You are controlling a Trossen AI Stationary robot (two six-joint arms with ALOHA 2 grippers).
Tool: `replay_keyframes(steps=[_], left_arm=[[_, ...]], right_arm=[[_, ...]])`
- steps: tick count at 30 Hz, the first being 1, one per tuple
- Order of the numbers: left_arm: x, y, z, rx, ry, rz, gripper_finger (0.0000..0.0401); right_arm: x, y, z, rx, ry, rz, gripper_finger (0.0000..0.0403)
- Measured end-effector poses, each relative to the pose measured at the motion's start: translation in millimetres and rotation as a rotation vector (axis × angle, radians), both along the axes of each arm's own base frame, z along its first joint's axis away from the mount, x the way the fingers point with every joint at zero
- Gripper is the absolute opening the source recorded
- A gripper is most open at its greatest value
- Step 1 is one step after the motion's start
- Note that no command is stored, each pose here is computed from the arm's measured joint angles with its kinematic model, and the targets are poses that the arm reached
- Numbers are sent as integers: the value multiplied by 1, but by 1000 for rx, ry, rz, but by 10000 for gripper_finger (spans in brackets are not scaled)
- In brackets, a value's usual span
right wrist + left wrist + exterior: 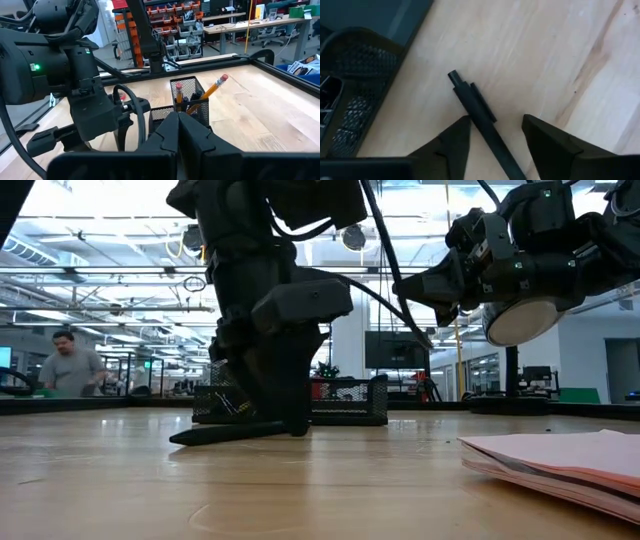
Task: Pick and place office supplies into organizer
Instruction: Put the black pen into the black desk organizer
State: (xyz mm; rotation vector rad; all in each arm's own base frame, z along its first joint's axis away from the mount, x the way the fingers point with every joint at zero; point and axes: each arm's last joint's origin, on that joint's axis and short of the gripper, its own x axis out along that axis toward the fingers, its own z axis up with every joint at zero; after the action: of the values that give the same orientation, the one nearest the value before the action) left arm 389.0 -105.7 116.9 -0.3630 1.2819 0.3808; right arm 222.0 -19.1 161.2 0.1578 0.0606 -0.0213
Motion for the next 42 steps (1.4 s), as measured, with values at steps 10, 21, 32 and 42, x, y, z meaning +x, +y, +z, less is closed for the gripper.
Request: replay_keyframes(steps=[10, 21, 32, 42], left_arm=[[0, -4, -1, -15, 0, -32, 34], [-5, -18, 26, 69, -122, -177, 56], [-33, -40, 130, 240, -447, -369, 13], [-89, -36, 228, 554, -696, -603, 19]], right_arm=[[0, 0, 0, 0, 0, 0, 0], [0, 0, 0, 0, 0, 0, 0], [0, 0, 0, 1, 2, 1, 0], [0, 0, 0, 5, 0, 2, 0]])
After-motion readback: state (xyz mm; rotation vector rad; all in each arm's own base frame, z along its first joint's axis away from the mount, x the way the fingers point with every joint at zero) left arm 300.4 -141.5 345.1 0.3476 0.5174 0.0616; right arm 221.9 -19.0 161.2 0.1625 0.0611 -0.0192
